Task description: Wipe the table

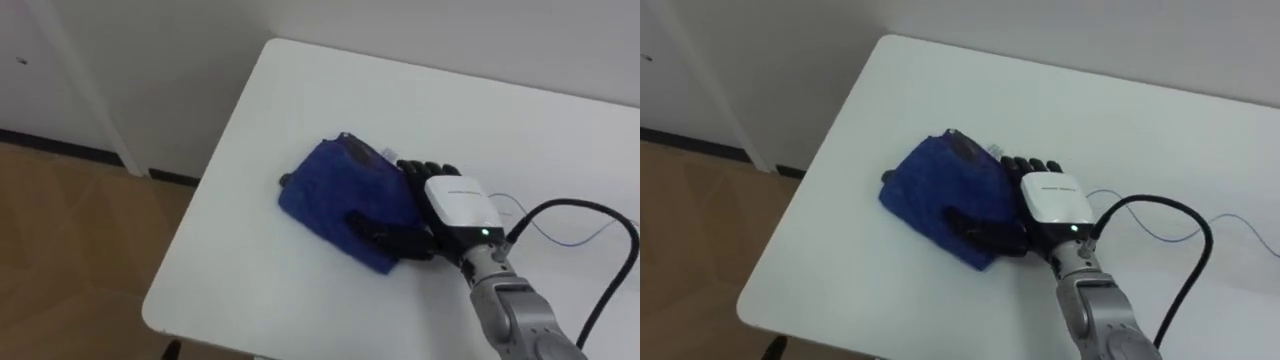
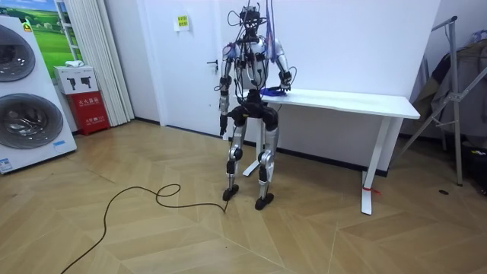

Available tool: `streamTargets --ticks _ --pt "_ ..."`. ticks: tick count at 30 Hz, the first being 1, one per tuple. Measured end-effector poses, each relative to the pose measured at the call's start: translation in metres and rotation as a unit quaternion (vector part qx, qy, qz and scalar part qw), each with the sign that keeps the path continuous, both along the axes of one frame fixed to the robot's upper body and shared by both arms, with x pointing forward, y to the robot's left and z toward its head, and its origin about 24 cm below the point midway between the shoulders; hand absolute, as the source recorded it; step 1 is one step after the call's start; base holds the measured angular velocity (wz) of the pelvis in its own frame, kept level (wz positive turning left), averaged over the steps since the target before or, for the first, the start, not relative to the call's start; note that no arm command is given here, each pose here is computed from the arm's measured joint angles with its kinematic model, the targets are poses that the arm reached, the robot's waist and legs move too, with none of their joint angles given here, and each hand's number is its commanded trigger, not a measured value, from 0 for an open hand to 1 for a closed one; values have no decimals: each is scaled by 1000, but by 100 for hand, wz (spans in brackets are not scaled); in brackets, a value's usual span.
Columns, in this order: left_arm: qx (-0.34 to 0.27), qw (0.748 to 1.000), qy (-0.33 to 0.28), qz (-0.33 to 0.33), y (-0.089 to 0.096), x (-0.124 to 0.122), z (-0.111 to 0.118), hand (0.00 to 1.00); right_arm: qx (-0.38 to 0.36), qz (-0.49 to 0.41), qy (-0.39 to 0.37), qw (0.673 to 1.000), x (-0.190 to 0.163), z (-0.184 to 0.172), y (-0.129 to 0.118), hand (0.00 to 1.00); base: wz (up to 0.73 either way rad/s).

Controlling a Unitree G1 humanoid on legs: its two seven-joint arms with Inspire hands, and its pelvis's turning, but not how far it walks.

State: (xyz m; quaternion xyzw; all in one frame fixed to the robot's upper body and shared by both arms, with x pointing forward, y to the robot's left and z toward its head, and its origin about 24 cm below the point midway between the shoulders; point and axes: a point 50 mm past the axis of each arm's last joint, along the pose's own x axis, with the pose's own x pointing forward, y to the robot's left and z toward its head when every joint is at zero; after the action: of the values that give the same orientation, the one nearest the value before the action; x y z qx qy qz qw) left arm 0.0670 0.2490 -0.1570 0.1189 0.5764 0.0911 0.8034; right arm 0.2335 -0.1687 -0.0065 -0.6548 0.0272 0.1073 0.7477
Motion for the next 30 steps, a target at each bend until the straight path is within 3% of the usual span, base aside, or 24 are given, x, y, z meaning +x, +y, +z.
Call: streamTargets --ticks 3,6,12,30 --pt "4 1000 -4 -2 1 2 1 0 9 3 -5 1000 0 -2 3 0 -33" --pt "28 1000 -3 12 18 -2 4 0 23 50 -25 998 1 0 25 0 -32" --pt "2 1000 -12 -10 1 7 0 0 19 39 -10 999 0 -7 23 0 31" --pt "-24 999 -5 29 -10 0 -5 0 46 82 -100 991 5 34 42 0 4"
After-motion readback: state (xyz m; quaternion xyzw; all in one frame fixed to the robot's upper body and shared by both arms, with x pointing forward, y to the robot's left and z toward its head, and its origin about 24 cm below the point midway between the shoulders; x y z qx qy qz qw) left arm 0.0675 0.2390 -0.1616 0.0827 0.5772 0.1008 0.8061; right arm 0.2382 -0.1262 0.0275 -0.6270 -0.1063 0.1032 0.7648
